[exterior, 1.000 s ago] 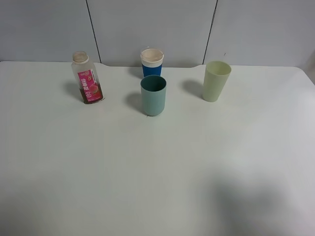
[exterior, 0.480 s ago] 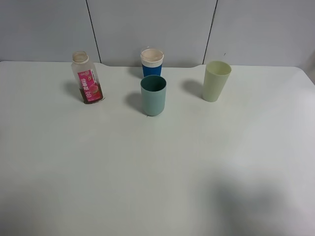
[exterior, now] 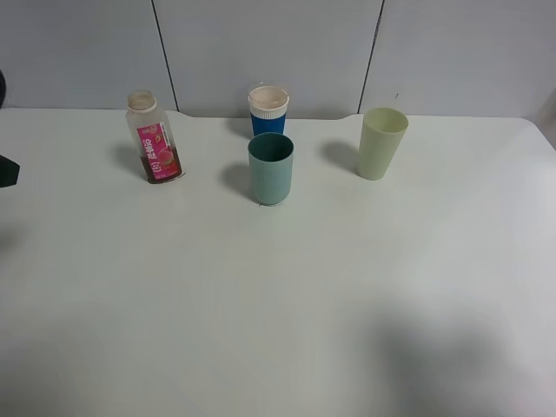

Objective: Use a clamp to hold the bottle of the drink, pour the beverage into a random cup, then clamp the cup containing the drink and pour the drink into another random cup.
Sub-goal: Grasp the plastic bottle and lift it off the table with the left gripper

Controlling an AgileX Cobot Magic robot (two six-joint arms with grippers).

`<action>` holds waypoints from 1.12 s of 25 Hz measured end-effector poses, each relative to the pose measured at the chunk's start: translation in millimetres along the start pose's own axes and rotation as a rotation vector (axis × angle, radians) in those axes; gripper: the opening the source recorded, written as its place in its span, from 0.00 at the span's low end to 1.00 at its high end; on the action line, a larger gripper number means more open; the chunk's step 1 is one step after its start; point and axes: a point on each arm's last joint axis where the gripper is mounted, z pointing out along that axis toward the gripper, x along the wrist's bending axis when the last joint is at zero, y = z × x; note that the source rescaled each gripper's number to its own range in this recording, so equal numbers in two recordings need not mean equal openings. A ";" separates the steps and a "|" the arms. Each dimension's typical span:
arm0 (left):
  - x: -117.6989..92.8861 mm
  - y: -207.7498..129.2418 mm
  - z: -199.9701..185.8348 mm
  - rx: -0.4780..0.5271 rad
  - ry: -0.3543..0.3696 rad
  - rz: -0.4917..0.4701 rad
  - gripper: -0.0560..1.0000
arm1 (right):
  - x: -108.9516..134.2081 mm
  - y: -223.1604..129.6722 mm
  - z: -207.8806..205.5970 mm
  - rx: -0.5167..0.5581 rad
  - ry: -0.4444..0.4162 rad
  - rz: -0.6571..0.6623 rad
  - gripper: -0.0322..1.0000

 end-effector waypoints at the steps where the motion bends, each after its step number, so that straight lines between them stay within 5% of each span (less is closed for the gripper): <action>1: -1.4 1.0 2.8 0.002 -0.005 0.009 1.00 | 0.0 0.0 0.0 0.000 0.000 0.000 1.00; 20: -17.3 -3.2 70.7 0.213 -0.035 0.171 1.00 | 0.0 0.0 0.0 0.000 0.000 0.000 1.00; 28: -22.7 -8.2 85.5 0.154 -0.060 0.159 1.00 | 0.0 0.0 0.0 0.000 0.000 0.000 1.00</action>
